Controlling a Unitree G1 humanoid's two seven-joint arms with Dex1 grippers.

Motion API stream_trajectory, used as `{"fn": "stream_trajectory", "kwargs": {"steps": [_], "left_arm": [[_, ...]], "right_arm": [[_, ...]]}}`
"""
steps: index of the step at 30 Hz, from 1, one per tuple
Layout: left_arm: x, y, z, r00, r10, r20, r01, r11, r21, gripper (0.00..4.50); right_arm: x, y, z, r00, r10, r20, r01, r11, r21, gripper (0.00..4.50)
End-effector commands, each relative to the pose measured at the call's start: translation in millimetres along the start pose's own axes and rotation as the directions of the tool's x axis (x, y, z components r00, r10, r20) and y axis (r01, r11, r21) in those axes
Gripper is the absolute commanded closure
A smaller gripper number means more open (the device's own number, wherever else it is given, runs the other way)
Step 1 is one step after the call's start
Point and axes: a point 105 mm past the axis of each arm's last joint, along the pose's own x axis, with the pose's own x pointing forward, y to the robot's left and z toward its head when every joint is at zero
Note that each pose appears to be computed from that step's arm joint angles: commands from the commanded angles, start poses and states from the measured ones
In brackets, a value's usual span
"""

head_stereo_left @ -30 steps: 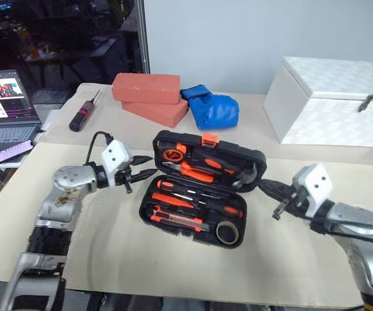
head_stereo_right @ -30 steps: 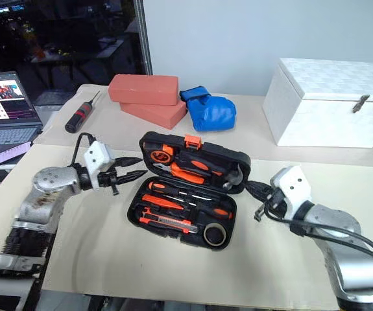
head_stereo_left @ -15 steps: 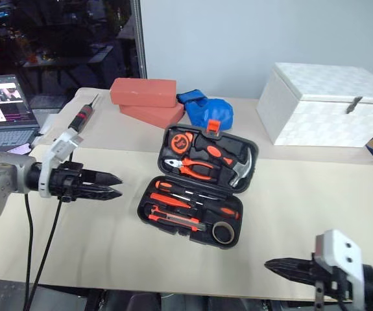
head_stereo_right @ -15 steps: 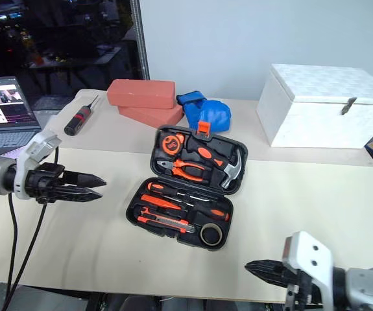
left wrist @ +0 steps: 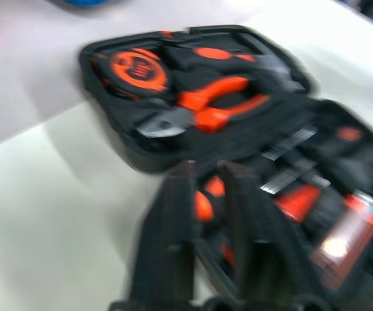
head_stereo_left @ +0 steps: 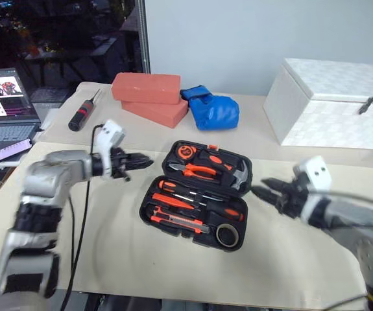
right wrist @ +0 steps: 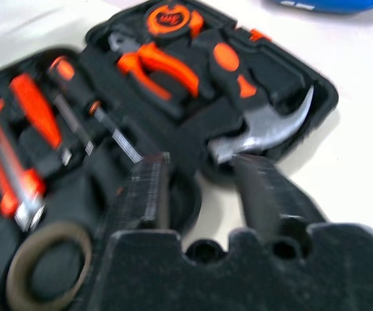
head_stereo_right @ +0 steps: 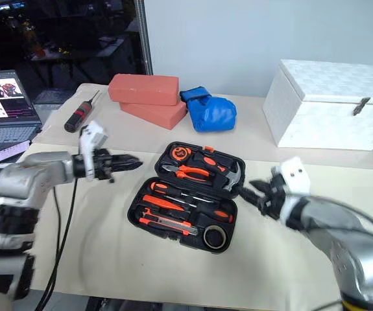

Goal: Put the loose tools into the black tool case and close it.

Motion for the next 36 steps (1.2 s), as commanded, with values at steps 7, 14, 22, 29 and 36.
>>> {"fn": "stream_trajectory", "kwargs": {"steps": [7, 14, 22, 29, 36], "left_arm": [[52, 28, 7, 0.980, 0.130, -0.148, -0.147, 0.983, -0.110, 2.56], [74, 29, -2, 0.975, 0.089, -0.204, -0.115, 0.986, -0.120, 2.50], [84, 25, 1, 0.980, 0.049, -0.193, -0.075, 0.989, -0.130, 4.48], [80, 21, 16, 0.994, -0.026, -0.110, 0.013, 0.993, -0.120, 4.48], [66, 32, 30, 1.000, 0.024, -0.013, -0.024, 1.000, -0.016, 4.48]], "right_arm": [[35, -31, 1, 0.971, -0.134, -0.196, 0.140, 0.990, 0.015, 1.43], [44, -44, -5, 0.958, -0.118, -0.263, 0.156, 0.979, 0.128, 1.93], [57, -47, -13, 0.953, -0.063, -0.295, 0.132, 0.967, 0.218, 4.47], [76, -46, 6, 0.978, -0.023, -0.208, 0.069, 0.974, 0.216, 4.47], [113, -48, 72, 0.999, -0.010, 0.038, 0.014, 0.996, -0.083, 4.47]]}}
